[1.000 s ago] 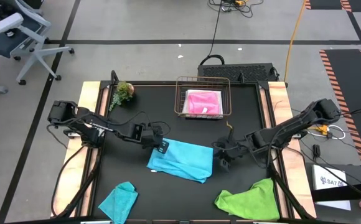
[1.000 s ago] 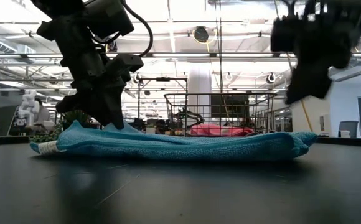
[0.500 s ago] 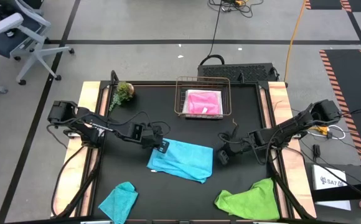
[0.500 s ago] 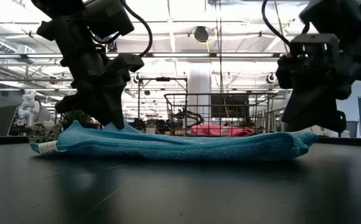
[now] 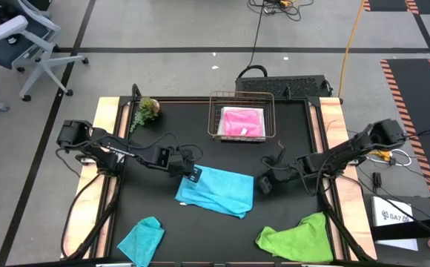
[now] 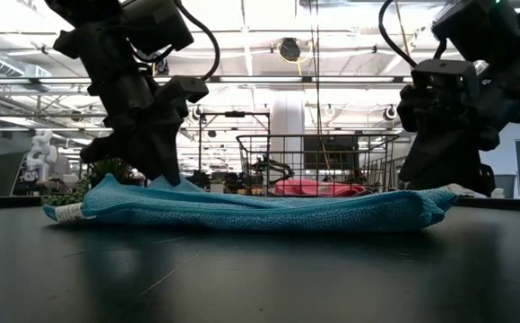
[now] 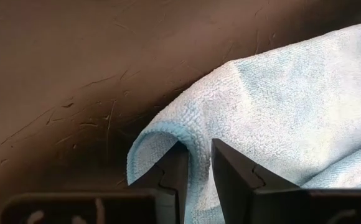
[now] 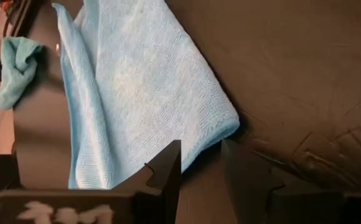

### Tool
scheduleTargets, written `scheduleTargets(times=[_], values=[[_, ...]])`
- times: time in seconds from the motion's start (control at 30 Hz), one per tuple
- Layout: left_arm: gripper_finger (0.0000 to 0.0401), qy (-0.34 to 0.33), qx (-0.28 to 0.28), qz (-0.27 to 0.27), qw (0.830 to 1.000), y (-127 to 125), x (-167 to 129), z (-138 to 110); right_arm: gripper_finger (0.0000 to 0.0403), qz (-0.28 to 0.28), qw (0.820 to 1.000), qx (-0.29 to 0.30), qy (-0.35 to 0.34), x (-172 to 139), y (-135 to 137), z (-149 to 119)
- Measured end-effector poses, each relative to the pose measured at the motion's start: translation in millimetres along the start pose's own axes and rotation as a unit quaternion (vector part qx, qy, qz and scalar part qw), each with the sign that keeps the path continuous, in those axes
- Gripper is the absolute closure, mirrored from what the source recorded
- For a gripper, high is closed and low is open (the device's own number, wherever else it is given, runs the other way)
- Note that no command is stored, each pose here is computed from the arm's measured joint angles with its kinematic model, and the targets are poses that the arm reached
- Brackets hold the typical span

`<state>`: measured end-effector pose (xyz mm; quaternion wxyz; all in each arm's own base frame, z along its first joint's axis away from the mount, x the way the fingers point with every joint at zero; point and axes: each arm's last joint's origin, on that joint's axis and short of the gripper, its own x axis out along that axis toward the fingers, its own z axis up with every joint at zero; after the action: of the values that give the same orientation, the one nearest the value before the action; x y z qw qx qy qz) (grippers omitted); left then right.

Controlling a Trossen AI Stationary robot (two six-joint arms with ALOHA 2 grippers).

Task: Fold microfiber towels
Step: Fold the right blue towel

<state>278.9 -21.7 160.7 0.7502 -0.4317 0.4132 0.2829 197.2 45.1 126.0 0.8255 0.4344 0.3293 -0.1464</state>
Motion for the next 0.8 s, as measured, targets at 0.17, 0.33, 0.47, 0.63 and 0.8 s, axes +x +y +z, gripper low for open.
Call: scheduleTargets(times=[0.17, 0.33, 0.47, 0.63, 0.8], values=[[0.0329, -0.008, -0.002, -0.018, 1.0, -3.4, -0.1, 1.5, 0.0298, 0.009, 1.0, 0.007, -0.006, 10.5, -0.2, 0.2], [0.0329, -0.008, -0.001, -0.019, 1.0, -3.7, -0.1, 1.6, 0.0298, 0.029, 0.999, 0.011, -0.017, 23.6, 0.6, 0.1], [0.0329, -0.009, 0.001, -0.019, 1.0, -3.7, -0.1, 1.6, 0.0298, 0.034, 0.999, 0.015, -0.013, 29.6, -0.6, -1.2], [0.0329, -0.008, 0.004, -0.019, 1.0, -3.7, -0.1, 1.6, 0.0317, 0.027, 0.999, 0.019, -0.004, 30.9, -2.4, -2.2], [0.0329, -0.005, 0.003, -0.021, 1.0, -3.9, -0.1, 1.4, 0.0378, 0.016, 1.0, 0.012, -0.014, 30.9, -6.4, 4.3]])
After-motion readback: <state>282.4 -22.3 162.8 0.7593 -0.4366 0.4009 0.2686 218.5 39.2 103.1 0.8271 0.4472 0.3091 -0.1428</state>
